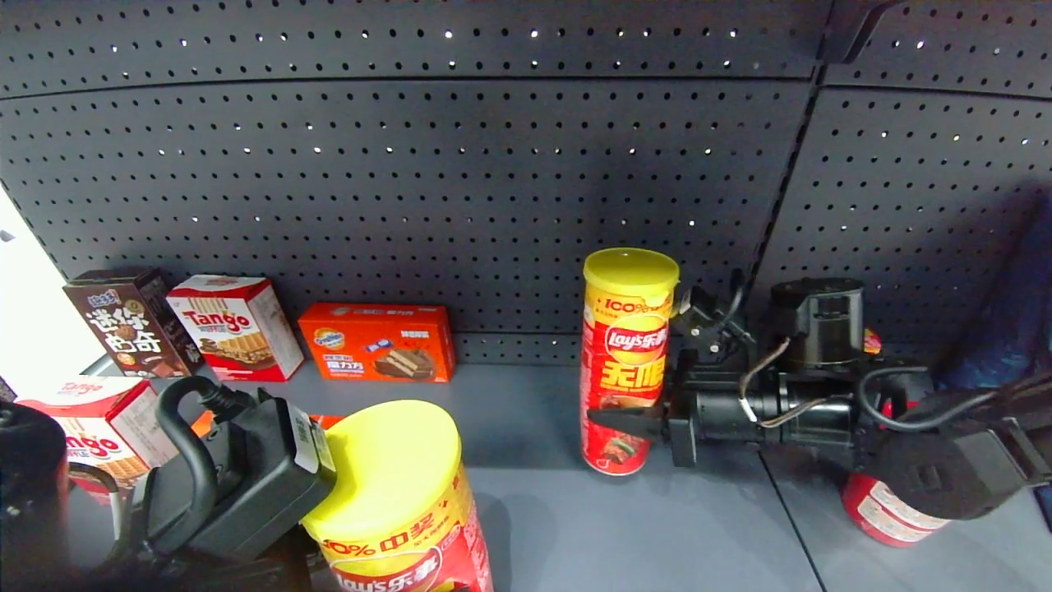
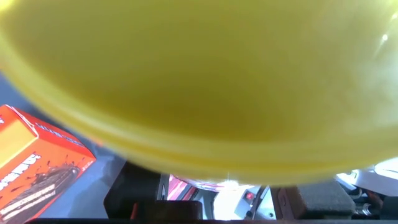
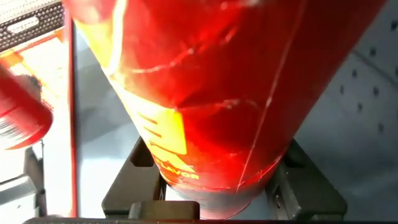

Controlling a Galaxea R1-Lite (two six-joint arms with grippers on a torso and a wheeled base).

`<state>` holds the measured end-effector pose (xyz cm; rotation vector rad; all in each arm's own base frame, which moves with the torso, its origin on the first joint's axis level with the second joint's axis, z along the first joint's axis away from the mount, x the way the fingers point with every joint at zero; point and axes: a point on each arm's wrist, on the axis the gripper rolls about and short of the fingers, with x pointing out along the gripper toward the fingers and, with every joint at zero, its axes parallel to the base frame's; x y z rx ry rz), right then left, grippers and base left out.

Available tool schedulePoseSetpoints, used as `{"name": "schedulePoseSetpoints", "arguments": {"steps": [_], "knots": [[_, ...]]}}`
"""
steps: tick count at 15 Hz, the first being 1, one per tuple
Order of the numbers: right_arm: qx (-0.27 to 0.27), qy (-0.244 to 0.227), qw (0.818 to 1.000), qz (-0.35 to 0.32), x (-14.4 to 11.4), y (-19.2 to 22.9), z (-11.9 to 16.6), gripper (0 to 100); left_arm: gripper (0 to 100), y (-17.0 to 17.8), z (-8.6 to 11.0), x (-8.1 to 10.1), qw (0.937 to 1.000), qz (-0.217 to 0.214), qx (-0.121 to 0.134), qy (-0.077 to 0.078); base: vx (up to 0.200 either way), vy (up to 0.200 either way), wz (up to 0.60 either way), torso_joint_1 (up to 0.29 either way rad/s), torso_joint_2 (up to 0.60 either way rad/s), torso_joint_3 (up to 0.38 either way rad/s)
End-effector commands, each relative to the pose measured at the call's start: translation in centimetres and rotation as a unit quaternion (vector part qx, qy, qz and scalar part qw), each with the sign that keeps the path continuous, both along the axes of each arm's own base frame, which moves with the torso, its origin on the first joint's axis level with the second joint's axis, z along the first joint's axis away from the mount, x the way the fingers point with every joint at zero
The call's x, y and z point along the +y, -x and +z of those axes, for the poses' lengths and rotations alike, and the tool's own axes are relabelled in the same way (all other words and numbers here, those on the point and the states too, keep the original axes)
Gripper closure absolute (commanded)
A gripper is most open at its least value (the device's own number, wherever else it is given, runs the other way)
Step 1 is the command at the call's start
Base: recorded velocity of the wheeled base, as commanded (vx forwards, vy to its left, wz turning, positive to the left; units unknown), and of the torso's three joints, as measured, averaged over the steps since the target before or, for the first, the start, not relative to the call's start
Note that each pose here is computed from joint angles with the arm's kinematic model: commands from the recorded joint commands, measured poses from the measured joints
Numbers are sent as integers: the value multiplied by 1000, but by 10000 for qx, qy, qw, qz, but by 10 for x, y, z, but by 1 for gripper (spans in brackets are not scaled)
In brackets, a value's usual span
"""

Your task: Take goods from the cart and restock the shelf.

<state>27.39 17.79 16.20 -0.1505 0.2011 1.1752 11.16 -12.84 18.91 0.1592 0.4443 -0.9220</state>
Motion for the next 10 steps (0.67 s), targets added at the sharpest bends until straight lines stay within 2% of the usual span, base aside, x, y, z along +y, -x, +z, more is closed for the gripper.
{"name": "schedulePoseSetpoints", "arguments": {"steps": [1,5,10], "knots": [[-129,-59,9999,-80,-15,28,13,100,100,0,0,0,10000,-2,-5,3,0,0,0,0,0,0],[-145,-89,9998,-37,-18,59,9,100,100,-2,2,-2,10000,-2,-20,20,0,0,0,0,0,0],[18,-382,9989,-277,-5,78,6,100,100,-5,-1,-6,10000,5,25,-61,0,0,0,0,0,0]]}}
